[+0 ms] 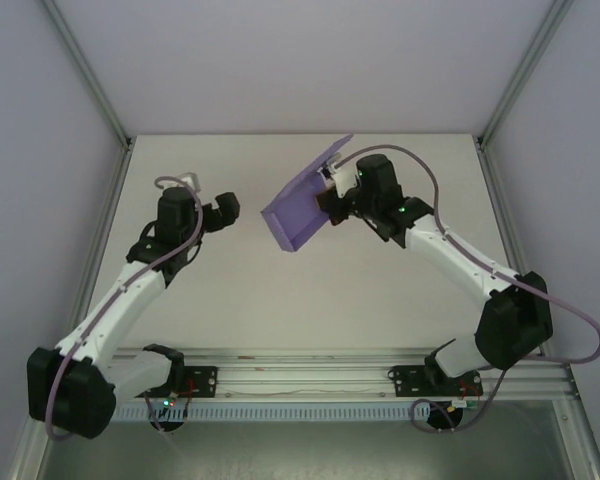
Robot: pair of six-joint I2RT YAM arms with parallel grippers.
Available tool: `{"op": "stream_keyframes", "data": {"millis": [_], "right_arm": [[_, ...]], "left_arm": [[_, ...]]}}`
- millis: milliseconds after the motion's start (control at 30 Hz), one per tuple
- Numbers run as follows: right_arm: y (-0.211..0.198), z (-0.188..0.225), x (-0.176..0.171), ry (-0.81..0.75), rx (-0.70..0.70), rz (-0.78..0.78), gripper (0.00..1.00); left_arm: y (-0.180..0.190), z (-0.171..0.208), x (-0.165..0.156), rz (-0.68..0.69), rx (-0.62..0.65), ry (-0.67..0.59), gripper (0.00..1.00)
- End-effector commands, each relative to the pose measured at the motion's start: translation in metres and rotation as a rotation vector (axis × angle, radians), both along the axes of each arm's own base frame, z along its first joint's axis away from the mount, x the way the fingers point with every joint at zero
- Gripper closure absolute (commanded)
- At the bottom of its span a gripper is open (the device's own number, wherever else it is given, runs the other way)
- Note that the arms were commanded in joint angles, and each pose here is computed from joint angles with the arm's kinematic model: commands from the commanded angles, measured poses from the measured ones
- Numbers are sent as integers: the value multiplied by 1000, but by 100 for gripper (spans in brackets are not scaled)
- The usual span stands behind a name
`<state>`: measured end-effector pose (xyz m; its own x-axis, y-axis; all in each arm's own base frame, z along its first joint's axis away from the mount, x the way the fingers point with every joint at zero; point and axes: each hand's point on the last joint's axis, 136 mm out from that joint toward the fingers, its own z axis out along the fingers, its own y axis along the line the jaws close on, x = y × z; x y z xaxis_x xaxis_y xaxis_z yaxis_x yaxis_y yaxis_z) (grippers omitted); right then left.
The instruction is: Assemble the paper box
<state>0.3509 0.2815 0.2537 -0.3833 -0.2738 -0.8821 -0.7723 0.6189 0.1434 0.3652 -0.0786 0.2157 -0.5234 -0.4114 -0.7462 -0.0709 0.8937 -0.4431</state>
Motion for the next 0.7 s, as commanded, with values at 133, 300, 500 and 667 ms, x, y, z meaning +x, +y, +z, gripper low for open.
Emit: {"op": "stream_keyframes", "data": {"millis": [133, 300, 500, 667], "right_arm": [[48, 26, -26, 39, 209, 230, 100], [59, 13, -17, 44, 141, 191, 100], [53, -22, 10, 22, -24, -4, 100], [38, -57, 42, -5, -228, -298, 100]], "left_arm": [[-94, 38, 21, -501, -197, -158, 0], [-128, 33, 20, -642, -178, -138, 0], [-145, 29, 19, -681, -152, -113, 0], [-158, 34, 19, -708, -148, -116, 0]]}}
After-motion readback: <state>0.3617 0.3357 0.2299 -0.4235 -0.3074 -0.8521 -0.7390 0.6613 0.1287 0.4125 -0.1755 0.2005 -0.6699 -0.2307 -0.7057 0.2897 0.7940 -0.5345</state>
